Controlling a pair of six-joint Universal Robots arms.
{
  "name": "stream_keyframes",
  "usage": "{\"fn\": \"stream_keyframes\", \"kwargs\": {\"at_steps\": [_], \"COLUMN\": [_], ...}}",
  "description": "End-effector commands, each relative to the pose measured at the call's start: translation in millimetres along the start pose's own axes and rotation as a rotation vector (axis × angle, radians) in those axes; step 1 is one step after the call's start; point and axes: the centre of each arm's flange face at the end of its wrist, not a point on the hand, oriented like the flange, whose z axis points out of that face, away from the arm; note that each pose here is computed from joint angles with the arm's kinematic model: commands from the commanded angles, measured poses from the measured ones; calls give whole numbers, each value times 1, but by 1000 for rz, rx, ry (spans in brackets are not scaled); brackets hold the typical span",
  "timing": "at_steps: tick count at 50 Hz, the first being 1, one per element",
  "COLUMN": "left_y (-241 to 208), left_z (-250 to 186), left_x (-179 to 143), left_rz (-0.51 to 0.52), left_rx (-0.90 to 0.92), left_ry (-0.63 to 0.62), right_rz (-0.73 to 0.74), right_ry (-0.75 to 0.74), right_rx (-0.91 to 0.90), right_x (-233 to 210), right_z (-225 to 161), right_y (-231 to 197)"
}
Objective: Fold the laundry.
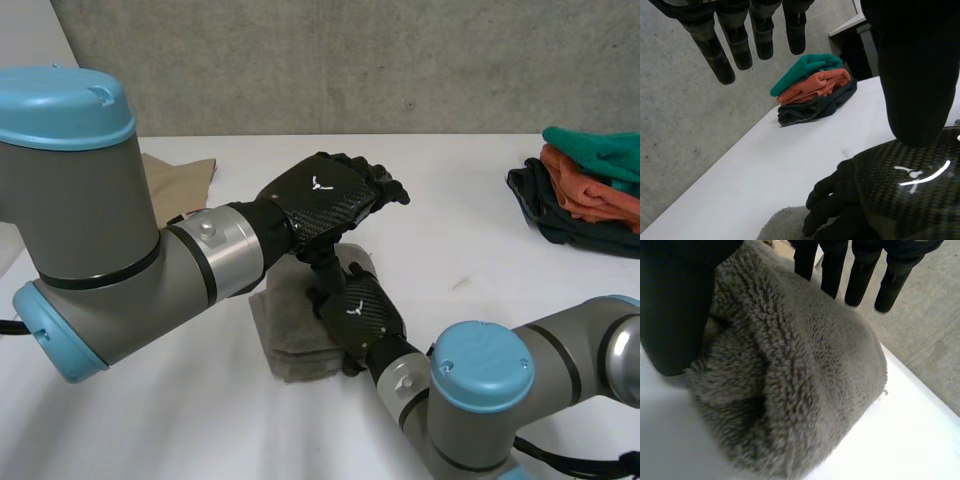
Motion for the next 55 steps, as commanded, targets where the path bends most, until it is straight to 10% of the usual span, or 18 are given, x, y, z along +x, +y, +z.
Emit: {"fn": "stream_keyframes", "kwargs": {"at_steps": [1, 23, 43, 55], "left_y": [1, 3, -36, -32], "left_z": [1, 0, -8, -5], "left_x": [-3, -7, -35, -31], "left_rz": [-1, -24, -21, -25], "left_rx": [0, -3, 153, 141], "left_ry": [-15, -25, -157, -148], "right_rz": [-9, -86, -85, -36], "right_ry": [28, 57, 625, 745], "right_rx": [59, 112, 582, 566], "right_x": [3, 9, 315, 469], "right_z": [14, 35, 42, 16], "right_y": [-2, -12, -119, -4]}}
